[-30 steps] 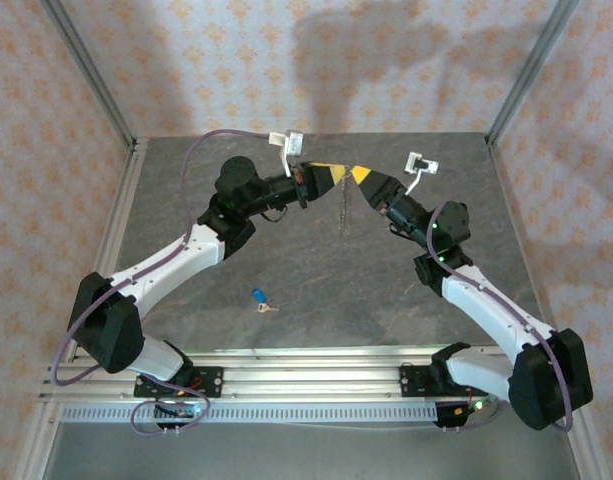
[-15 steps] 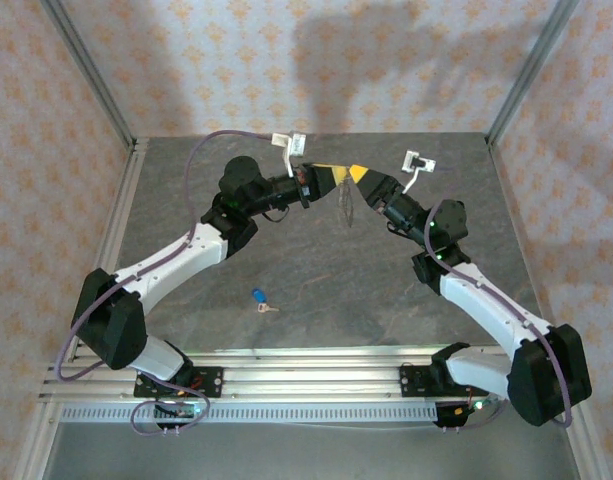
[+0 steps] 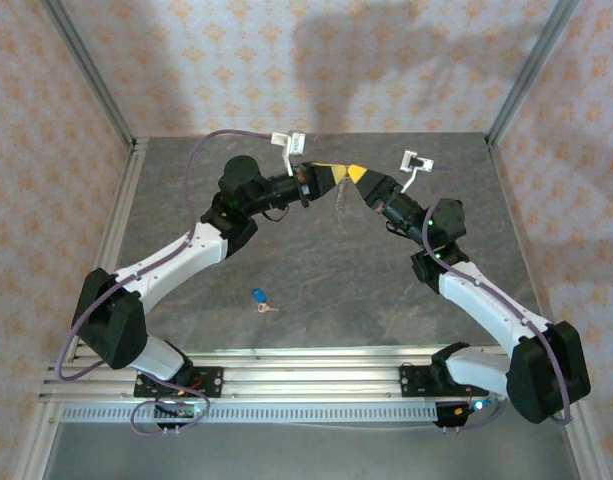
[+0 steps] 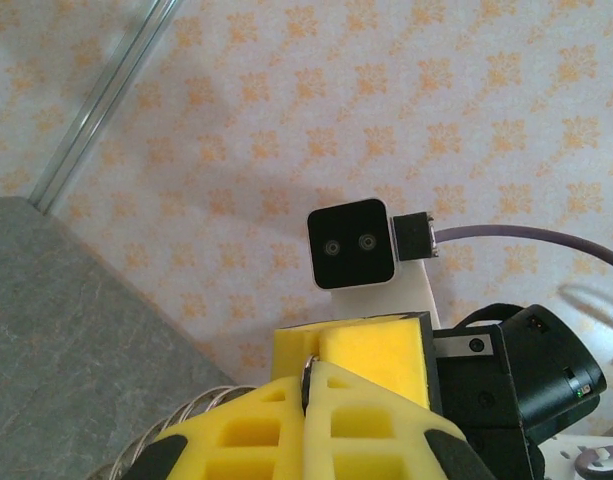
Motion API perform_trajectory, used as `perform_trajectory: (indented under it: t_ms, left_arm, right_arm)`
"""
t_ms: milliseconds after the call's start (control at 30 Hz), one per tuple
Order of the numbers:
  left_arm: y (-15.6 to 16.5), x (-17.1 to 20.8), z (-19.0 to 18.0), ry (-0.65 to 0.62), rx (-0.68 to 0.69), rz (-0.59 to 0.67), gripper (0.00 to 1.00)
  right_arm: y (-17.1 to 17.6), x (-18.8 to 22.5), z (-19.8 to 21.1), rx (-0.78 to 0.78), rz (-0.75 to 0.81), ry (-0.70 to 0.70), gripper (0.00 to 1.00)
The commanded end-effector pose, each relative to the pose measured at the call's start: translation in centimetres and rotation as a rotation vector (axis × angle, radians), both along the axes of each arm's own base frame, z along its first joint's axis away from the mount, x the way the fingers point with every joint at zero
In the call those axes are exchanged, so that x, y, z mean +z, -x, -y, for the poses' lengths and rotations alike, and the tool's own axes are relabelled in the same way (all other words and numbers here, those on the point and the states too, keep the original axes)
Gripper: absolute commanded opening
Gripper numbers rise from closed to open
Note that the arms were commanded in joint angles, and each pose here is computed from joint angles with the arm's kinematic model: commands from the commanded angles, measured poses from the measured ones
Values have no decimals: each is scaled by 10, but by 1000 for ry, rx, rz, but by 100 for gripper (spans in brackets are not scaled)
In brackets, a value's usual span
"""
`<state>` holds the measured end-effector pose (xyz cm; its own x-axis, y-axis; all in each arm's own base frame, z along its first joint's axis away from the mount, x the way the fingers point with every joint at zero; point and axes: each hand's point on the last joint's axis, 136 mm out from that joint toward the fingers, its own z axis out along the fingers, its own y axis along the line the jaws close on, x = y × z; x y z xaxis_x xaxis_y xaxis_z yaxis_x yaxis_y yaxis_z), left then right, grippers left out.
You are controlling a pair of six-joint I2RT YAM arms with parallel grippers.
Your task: Put the keys on the keyring
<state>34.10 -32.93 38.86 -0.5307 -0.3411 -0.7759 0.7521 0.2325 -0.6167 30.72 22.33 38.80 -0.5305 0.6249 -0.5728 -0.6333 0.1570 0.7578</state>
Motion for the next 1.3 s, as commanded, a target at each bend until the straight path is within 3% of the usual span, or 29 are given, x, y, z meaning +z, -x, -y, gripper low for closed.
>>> perform_trajectory:
  t_ms: [0,67,133,200,733,1267]
  left_arm:
    - [-8,25,-10,59,77,21,1]
    - [-14,22,-19,80,139,-20,17]
    - [-15,24,-26,124,175,-42,26]
    - [-14,26,-30,171,198,-55,30]
    - [-1,34,-25,347,267,-75,29]
    - [-8,33,-18,364,265,-84,27]
  right_arm:
    - [7,20,1,1,64,-18,0]
    - [5,19,2,-12,58,-26,0]
    - [3,20,4,-24,57,-40,0]
    - [2,22,6,-32,59,-57,0]
    - [-9,38,13,-54,80,-235,0]
    - [-11,37,5,-38,77,-257,0]
